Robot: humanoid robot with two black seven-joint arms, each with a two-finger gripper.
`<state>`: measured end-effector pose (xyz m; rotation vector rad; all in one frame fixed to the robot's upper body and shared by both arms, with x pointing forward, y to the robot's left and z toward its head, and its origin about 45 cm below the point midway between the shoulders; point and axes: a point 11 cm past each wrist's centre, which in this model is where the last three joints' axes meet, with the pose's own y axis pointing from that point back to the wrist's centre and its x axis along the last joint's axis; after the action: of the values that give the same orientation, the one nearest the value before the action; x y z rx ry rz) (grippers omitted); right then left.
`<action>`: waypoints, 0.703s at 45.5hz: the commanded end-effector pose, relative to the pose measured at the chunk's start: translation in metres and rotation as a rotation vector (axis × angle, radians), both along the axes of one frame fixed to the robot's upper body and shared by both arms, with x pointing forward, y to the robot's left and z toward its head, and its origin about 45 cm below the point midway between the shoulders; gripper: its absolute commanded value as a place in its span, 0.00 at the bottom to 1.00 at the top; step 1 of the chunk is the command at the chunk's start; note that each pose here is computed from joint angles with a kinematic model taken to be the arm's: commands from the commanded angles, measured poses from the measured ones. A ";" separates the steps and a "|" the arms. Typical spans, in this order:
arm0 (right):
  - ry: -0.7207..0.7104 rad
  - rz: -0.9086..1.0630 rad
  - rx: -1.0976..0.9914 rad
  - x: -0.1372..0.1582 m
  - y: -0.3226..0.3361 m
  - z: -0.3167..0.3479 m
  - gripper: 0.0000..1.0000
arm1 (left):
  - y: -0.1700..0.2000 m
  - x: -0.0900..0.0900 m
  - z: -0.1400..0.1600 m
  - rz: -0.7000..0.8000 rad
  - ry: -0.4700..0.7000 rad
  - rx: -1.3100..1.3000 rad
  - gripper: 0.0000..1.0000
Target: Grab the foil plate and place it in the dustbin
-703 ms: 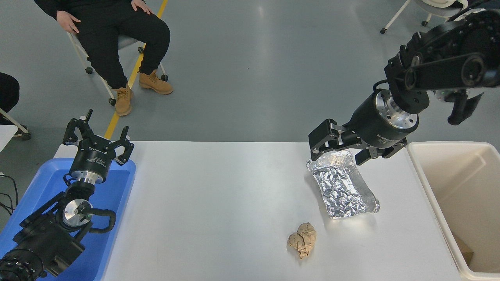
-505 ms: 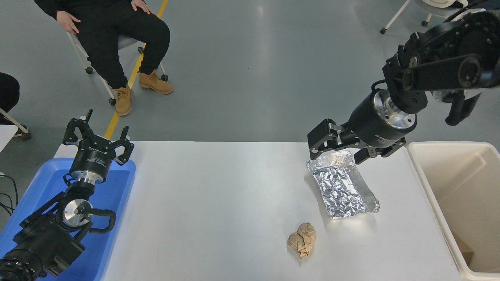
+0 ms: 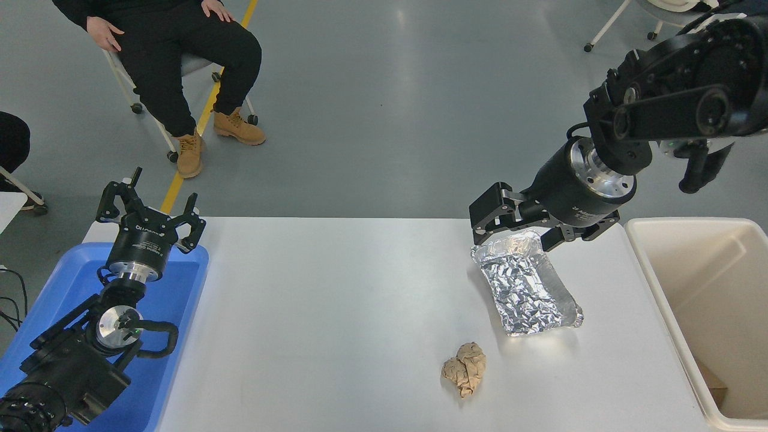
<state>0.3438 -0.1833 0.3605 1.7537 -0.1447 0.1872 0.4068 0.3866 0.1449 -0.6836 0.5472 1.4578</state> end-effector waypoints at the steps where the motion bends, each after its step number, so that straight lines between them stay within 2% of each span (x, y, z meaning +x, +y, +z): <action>1: -0.002 0.001 -0.002 0.001 0.000 0.000 1.00 | 0.000 0.000 0.000 0.000 0.000 0.000 0.99; 32: -0.004 -0.015 -0.001 0.007 -0.006 -0.005 1.00 | 0.000 0.000 0.000 0.000 0.000 0.000 0.99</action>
<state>0.3498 -0.1847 0.3551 1.7441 -0.1466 0.1910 0.4069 0.3866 0.1450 -0.6839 0.5471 1.4578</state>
